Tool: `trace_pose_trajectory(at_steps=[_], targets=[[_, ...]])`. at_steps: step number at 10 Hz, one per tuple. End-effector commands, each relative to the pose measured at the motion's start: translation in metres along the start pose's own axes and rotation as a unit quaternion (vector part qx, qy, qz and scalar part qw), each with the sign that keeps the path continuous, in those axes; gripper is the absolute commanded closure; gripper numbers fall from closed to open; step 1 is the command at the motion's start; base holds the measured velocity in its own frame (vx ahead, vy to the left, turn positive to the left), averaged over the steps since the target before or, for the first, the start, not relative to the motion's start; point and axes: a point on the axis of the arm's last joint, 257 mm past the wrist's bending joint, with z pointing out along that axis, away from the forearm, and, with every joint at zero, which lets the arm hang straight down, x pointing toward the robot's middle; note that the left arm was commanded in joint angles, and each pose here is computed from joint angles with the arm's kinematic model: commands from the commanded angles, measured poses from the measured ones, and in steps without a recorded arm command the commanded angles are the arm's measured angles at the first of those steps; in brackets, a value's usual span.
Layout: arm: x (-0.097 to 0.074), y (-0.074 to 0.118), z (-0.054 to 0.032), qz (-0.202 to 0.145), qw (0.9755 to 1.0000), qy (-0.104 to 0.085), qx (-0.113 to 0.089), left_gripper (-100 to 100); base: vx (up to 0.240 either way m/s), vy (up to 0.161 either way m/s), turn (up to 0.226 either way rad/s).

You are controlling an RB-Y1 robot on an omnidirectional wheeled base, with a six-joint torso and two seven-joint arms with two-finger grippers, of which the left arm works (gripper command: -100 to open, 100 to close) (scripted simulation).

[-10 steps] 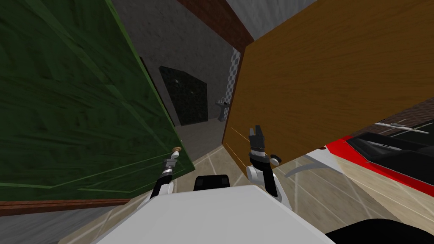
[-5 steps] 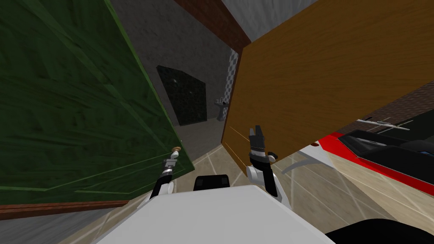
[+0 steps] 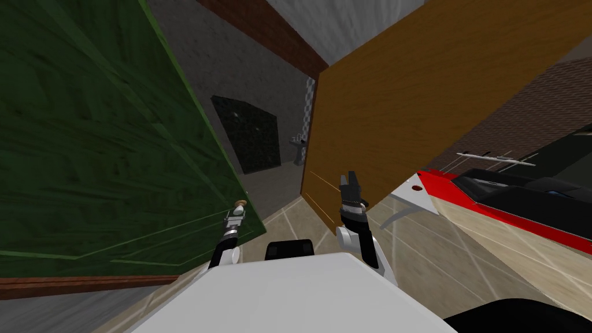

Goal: Pull the door open

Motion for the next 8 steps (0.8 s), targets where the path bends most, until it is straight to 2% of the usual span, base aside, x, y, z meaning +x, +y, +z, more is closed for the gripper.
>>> trace_pose_trajectory(at_steps=[1,3,4,6,8], targets=[[0.005,0.005,-0.0009,-0.036,0.9993,0.001,0.001,-100,-0.111,-0.043,-0.045],[0.01,0.01,-0.0028,-0.083,0.9965,0.001,0.005,-100,-0.102,-0.033,-0.025],[0.01,0.01,-0.0028,-0.087,0.9962,0.001,0.005,-100,-0.065,0.01,-0.015],[0.016,0.016,-0.0048,-0.139,0.9902,0.0,0.008,-100,-0.066,0.025,-0.034],[0.022,0.022,-0.0068,-0.19,0.9817,0.0,0.012,-100,-0.1,0.009,-0.045]])
